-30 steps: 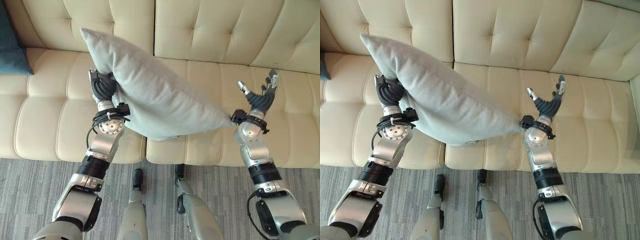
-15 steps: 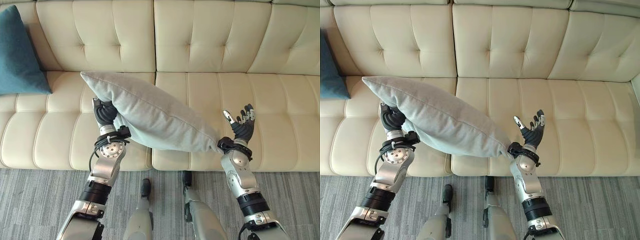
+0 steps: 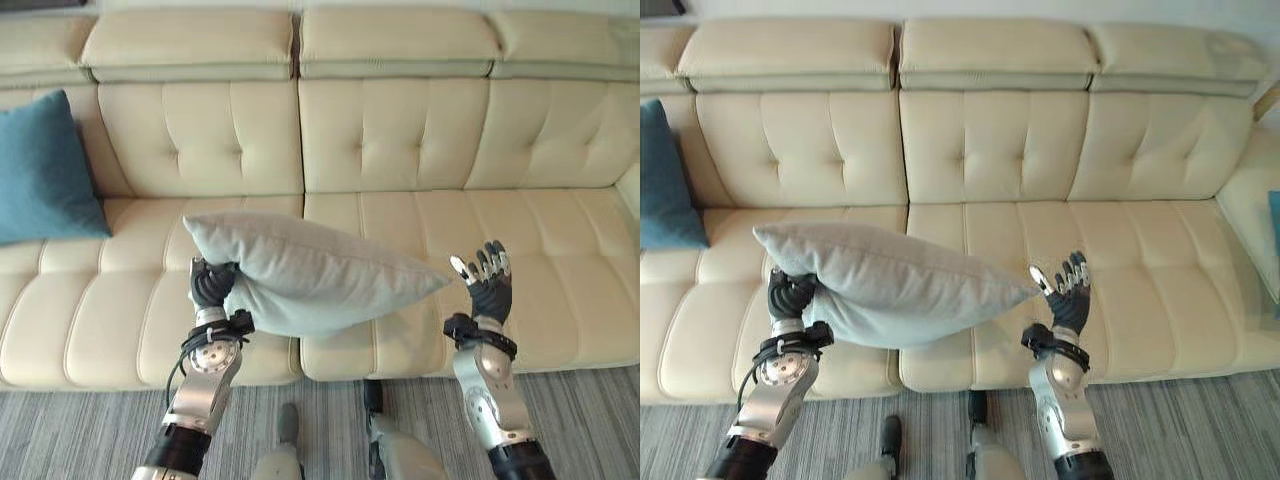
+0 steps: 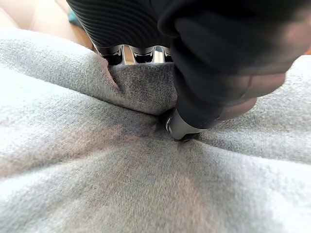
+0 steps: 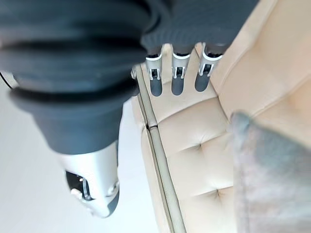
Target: Pick up all the scattered cushions and arrange them neatly on the sofa.
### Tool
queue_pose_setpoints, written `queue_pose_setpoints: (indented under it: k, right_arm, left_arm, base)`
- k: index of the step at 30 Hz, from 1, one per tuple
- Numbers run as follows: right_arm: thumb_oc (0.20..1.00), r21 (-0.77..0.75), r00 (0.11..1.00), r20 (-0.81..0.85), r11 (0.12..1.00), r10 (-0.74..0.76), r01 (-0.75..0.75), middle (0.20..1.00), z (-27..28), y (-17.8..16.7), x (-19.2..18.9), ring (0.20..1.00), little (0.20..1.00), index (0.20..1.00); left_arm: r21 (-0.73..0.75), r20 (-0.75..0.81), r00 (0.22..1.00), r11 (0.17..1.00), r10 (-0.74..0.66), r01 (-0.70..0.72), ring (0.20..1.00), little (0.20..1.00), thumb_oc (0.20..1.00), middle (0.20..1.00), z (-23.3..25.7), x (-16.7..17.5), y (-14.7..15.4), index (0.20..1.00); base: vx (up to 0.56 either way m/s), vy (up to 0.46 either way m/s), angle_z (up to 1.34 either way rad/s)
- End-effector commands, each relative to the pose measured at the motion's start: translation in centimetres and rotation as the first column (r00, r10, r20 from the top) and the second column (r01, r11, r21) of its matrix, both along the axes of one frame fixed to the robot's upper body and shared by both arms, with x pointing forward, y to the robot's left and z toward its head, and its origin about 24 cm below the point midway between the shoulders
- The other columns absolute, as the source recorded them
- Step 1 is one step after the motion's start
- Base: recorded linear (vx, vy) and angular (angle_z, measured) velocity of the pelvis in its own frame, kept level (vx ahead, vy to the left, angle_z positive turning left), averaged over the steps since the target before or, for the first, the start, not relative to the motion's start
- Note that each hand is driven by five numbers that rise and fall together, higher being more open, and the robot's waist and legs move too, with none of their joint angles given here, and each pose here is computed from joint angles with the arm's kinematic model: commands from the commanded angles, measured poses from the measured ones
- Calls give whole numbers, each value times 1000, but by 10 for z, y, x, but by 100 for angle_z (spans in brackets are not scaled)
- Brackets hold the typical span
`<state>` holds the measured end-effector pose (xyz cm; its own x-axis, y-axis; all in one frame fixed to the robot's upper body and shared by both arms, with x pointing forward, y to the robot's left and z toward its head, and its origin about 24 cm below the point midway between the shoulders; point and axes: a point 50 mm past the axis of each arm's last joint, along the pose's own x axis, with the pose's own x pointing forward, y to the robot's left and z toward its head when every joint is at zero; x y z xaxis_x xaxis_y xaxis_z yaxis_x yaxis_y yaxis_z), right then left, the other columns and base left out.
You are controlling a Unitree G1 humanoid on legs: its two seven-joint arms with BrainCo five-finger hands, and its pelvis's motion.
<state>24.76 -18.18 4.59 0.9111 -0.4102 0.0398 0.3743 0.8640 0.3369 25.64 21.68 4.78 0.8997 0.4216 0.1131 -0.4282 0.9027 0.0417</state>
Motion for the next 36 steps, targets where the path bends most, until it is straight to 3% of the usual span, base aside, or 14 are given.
queue_pose_setpoints:
  k: [1,7,12,25,30,31,32,33,36]
  right_arm:
    - [1000,-4,999,26,1000,-24,24,1000,2,-7,1,1000,1000,1000]
    - [1000,88,998,-63,996,-17,22,1000,-23,4,-2,1000,1000,1000]
    - [1000,131,995,-63,989,72,-63,1000,-26,25,11,1000,1000,1000]
    - [1000,15,963,135,971,235,-239,1000,33,64,63,1000,1000,1000]
    - [1000,-17,941,171,956,291,-292,1000,43,75,68,1000,1000,1000]
    - [853,-25,936,171,951,306,-307,853,43,77,68,853,853,853]
    - [338,-30,933,170,948,318,-318,338,43,79,68,338,338,338]
    - [200,-44,924,160,938,348,-345,200,41,83,67,200,200,200]
    - [200,-54,908,148,920,392,-388,200,37,87,64,200,200,200]
  left_arm:
    - [-48,128,991,998,-28,34,200,200,200,200,20,0,2,200]
    - [-96,97,994,994,-52,61,200,200,200,200,9,-7,-2,200]
    - [-130,143,982,981,-122,141,200,200,200,200,16,-6,-15,200]
    - [-194,362,900,925,-241,326,200,200,200,200,56,5,-44,200]
    - [-148,452,853,922,-259,358,200,200,200,200,77,7,-47,200]
    - [-135,469,843,922,-264,364,200,200,200,200,82,8,-49,200]
    - [-122,477,838,924,-266,362,200,200,200,200,84,9,-49,200]
    - [-109,486,833,927,-266,360,200,200,200,200,87,11,-50,200]
    - [-102,473,837,927,-275,362,200,200,200,200,86,15,-53,200]
  base:
    - [31,-1,-12]
    - [16,-2,-8]
    - [-10,3,3]
    - [-38,-14,16]
    - [-40,-18,11]
    - [-38,-3,20]
    - [-22,-7,22]
    - [-7,-8,12]
    - [22,-6,6]
